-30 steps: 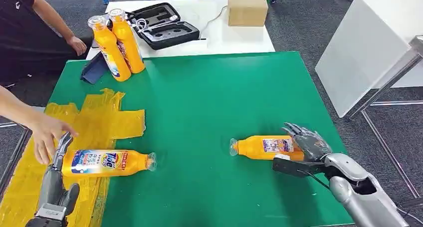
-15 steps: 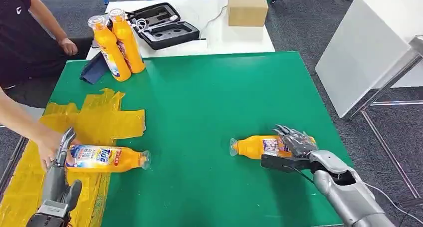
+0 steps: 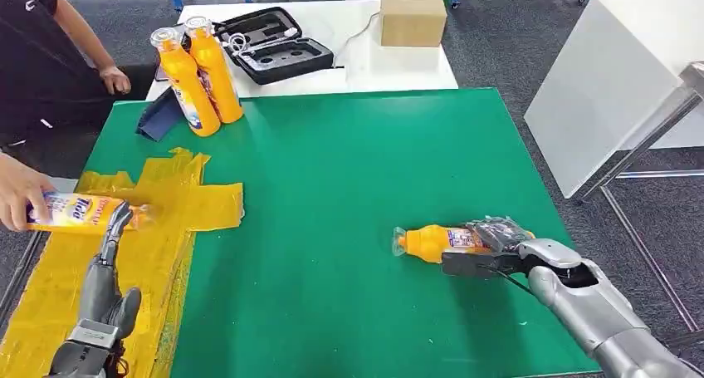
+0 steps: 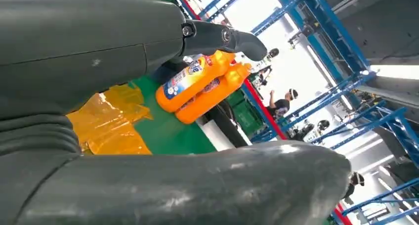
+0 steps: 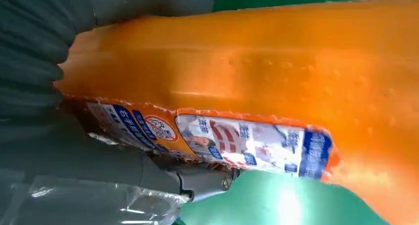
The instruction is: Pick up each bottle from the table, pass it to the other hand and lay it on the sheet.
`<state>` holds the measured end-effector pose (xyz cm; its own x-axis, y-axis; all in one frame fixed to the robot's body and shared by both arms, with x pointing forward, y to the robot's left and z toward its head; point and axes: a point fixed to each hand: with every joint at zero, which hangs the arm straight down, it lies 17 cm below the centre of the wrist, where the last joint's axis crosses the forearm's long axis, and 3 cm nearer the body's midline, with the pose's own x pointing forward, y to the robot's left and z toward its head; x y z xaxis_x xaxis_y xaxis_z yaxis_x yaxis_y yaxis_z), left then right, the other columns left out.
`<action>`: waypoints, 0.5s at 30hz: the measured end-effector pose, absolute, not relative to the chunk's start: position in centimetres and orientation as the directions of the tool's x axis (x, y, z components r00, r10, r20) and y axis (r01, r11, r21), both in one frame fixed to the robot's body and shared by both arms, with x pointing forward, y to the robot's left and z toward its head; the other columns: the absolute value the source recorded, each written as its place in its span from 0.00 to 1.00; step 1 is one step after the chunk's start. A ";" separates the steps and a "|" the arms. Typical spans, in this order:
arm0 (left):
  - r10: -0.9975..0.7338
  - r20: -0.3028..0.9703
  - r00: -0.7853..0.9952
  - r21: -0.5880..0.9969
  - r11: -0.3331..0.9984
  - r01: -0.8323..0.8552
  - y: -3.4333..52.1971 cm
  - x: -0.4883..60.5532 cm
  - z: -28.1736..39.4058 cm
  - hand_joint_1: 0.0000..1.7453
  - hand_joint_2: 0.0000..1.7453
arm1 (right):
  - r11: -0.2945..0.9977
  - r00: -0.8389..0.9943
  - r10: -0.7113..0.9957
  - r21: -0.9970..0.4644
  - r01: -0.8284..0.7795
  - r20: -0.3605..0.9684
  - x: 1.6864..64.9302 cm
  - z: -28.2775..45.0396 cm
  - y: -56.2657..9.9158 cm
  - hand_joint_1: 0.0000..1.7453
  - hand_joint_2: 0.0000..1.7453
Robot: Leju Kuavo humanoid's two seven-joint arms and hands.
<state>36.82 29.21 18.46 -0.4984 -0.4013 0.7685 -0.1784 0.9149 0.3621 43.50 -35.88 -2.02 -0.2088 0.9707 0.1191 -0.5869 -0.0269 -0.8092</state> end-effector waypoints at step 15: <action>0.014 0.881 -0.472 0.015 0.998 0.059 28.1 35.4 17.7 0.00 1.00 | 0.454 -0.397 0.733 -0.832 -0.319 0.552 44.6 7.6 -22.2 1.00 1.00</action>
<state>35.41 28.15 17.71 -0.4724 0.0142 0.8813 0.0590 0.9981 0.0155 44.57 -22.18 7.64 -0.3969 0.7334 0.5519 -0.3188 0.4537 -0.8322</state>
